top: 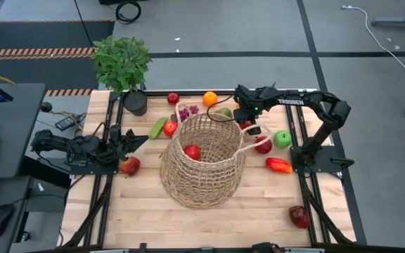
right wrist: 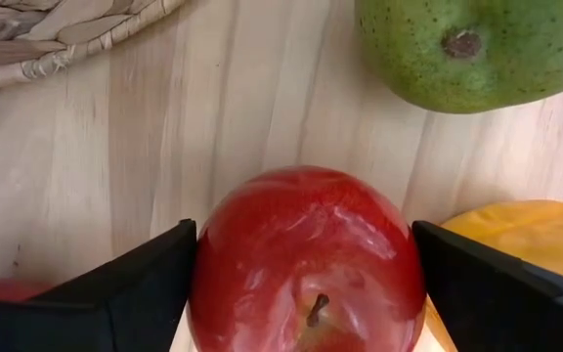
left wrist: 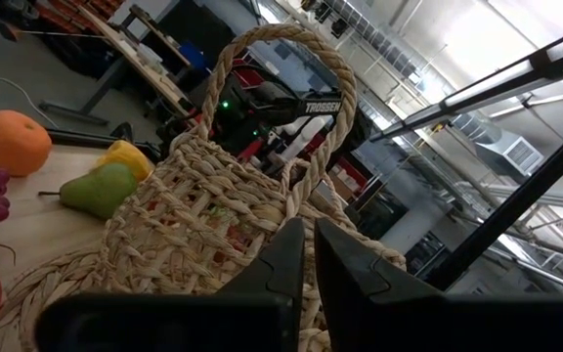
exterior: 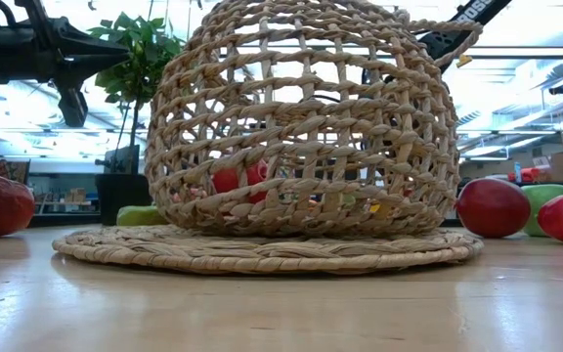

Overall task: Build produce basket
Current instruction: Put the red apple into the brown basket

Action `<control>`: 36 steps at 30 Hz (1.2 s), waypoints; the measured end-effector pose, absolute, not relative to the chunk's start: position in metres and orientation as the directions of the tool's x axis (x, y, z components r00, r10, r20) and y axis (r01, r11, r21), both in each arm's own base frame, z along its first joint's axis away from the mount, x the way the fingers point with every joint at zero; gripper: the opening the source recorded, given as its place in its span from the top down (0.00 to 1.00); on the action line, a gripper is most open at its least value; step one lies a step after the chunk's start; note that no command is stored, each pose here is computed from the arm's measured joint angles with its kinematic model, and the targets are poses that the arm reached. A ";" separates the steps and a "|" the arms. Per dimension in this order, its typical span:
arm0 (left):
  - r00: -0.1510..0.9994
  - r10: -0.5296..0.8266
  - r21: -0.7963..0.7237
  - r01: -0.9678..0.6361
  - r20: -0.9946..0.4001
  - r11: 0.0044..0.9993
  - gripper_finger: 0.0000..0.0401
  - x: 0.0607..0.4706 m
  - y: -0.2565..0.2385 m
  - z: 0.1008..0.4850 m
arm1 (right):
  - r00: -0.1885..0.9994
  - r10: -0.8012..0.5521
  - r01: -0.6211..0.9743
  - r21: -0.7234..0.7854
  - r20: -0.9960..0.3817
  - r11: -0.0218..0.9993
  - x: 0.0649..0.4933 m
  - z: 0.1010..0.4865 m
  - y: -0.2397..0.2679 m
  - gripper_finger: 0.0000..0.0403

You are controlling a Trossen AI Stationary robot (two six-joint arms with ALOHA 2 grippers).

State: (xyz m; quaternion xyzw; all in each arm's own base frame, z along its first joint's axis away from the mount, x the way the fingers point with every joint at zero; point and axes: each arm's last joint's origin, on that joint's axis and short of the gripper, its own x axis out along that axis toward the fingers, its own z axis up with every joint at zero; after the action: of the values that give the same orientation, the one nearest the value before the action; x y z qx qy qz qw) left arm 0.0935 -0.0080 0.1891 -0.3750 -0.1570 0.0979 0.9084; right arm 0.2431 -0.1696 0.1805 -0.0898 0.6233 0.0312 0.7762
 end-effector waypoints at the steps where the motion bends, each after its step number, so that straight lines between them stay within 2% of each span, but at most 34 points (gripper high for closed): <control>1: 0.932 0.296 -0.712 -0.060 0.212 0.700 0.91 0.094 -0.008 0.189 | 0.221 -0.064 -0.160 -0.101 -0.973 0.982 0.243 0.181 -0.170 0.09; 8: 0.932 0.296 -0.712 -0.060 0.212 0.700 0.92 0.094 -0.008 0.189 | 0.217 -0.069 -0.149 -0.103 -0.974 0.984 0.244 0.185 -0.170 0.12; 14: 0.932 0.296 -0.712 -0.060 0.212 0.700 0.91 0.094 -0.008 0.189 | 0.244 -0.091 -0.102 -0.119 -0.966 0.988 0.254 0.212 -0.177 0.13; 25: 0.932 0.296 -0.712 -0.060 0.212 0.700 0.92 0.094 -0.008 0.189 | 0.348 -0.156 -0.014 -0.171 -0.924 0.985 0.271 0.293 -0.185 0.13; 36: 0.932 0.296 -0.711 -0.061 0.211 0.700 0.92 0.094 -0.008 0.189 | 0.551 -0.240 0.063 -0.247 -0.799 0.967 0.281 0.388 -0.173 0.13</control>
State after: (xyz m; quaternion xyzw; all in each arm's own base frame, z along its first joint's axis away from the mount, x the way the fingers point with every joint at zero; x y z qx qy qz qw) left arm 0.0936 -0.0080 0.1890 -0.3745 -0.1566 0.0981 0.9086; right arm 0.2809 -0.1729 0.3883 -0.0949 0.4657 -0.0865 0.8756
